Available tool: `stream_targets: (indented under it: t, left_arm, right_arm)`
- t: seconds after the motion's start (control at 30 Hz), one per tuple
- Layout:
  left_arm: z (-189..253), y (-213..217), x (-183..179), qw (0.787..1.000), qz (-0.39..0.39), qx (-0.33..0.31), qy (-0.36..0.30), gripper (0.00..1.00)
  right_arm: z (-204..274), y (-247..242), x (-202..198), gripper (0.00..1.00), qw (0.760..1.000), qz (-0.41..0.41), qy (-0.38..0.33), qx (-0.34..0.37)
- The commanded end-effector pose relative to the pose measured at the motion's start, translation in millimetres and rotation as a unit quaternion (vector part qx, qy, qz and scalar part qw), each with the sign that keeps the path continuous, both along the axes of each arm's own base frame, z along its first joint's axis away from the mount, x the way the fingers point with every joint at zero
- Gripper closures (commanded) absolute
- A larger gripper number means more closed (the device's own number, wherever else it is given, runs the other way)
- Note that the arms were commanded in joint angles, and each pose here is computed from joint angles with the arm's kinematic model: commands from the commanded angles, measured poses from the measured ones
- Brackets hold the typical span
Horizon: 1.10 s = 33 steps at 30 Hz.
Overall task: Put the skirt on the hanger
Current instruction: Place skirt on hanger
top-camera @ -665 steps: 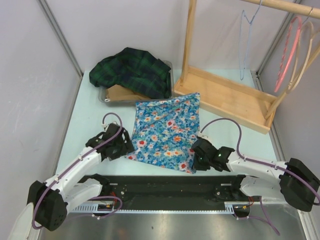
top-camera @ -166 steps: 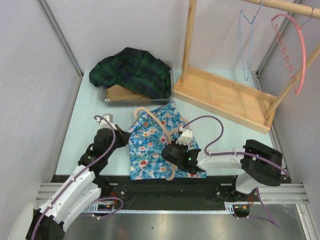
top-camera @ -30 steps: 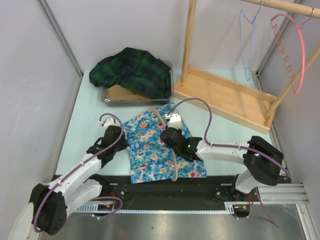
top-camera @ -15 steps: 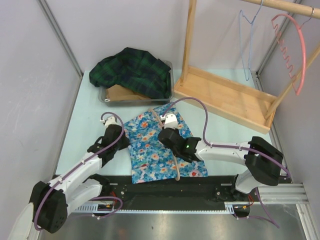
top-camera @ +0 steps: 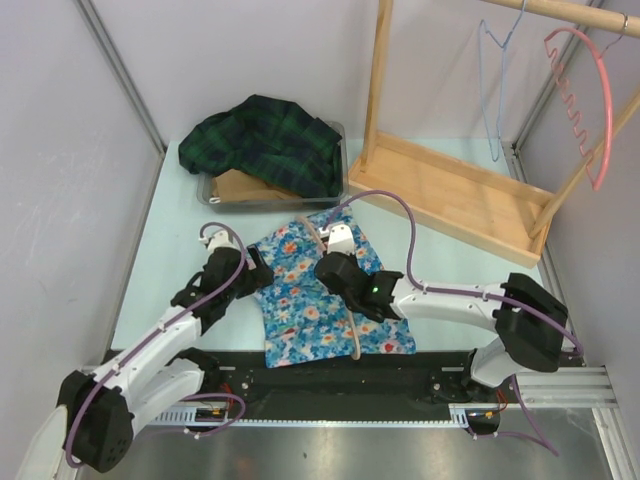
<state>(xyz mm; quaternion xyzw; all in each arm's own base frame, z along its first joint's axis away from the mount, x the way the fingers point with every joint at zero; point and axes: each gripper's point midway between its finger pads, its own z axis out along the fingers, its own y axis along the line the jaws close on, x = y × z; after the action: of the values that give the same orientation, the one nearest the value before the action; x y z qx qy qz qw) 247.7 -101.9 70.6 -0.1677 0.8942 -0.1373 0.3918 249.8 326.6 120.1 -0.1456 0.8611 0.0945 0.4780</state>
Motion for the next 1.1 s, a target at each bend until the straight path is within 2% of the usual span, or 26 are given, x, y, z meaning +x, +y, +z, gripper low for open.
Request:
stream_targets:
  t: [0.0, 0.3, 0.63, 0.8, 0.97, 1.07]
  left_arm:
    - [61, -10, 17, 0.997, -0.017, -0.023, -0.071, 0.00]
    - [134, -16, 23, 0.990, -0.045, -0.028, -0.130, 0.00]
    - [200, -38, 16, 0.972, -0.139, -0.039, -0.185, 0.00]
    - [247, -71, -7, 0.940, -0.248, -0.088, -0.217, 0.00]
    - [256, -84, -11, 0.948, -0.243, -0.139, -0.154, 0.00]
    - [273, -96, -15, 0.934, -0.261, -0.174, -0.170, 0.00]
  right_arm:
    - [67, 9, -1, 1.00, 0.997, 0.000, -0.028, 0.078]
    - [129, 2, -15, 1.00, 0.991, 0.026, -0.032, 0.127]
    - [178, -23, -50, 1.00, 0.986, 0.129, -0.035, 0.098]
    - [198, -45, -65, 1.00, 0.981, 0.166, -0.056, 0.084]
    - [220, -57, -72, 1.00, 0.974, 0.195, -0.089, 0.072]
    - [217, -54, -76, 1.00, 0.970, 0.221, -0.092, 0.049]
